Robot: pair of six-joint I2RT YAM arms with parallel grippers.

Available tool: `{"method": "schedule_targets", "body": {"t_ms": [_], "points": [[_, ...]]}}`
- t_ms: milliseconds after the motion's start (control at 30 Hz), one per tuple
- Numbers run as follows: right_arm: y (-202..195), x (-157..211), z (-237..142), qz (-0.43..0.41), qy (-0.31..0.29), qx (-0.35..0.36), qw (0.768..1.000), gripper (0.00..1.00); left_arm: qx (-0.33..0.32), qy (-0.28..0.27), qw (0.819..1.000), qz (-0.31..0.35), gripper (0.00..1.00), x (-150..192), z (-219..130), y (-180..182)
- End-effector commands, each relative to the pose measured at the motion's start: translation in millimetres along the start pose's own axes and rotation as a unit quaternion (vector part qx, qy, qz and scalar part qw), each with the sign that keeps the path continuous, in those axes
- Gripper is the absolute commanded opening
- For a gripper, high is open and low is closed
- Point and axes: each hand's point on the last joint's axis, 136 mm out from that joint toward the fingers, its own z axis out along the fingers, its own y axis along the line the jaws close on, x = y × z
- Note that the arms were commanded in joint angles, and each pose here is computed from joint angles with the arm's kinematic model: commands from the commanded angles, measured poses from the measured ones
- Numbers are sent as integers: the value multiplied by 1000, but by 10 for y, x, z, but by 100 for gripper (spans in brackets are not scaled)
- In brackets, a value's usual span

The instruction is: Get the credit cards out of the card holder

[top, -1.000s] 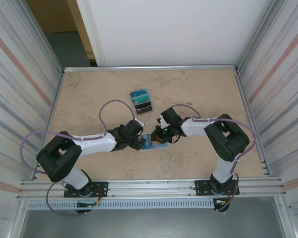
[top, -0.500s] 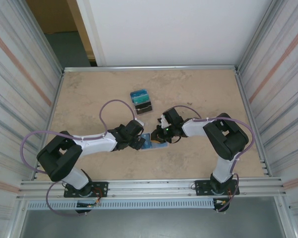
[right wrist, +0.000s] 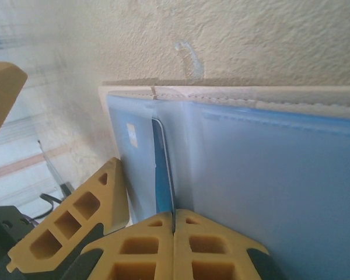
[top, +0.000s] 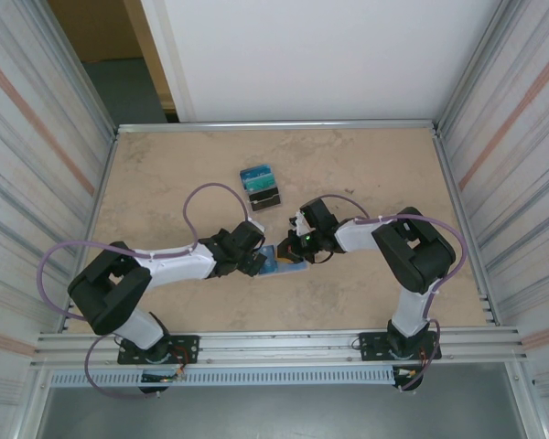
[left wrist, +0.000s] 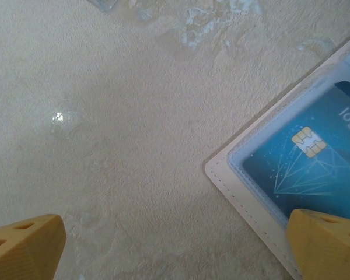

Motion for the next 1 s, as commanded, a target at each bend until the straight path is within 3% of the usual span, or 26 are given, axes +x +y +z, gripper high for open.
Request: {"method": "schedule_targets", "body": {"t_ms": [0, 400, 967], "points": [[8, 41, 50, -4, 12, -6, 1000, 0, 25, 6, 1000, 9, 99, 7, 11, -157], [-198, -15, -104, -6, -11, 62, 998, 0, 9, 7, 1000, 14, 99, 24, 10, -103], [-148, -63, -248, -18, -33, 74, 997, 0, 0, -3, 1000, 12, 99, -15, -22, -57]]}}
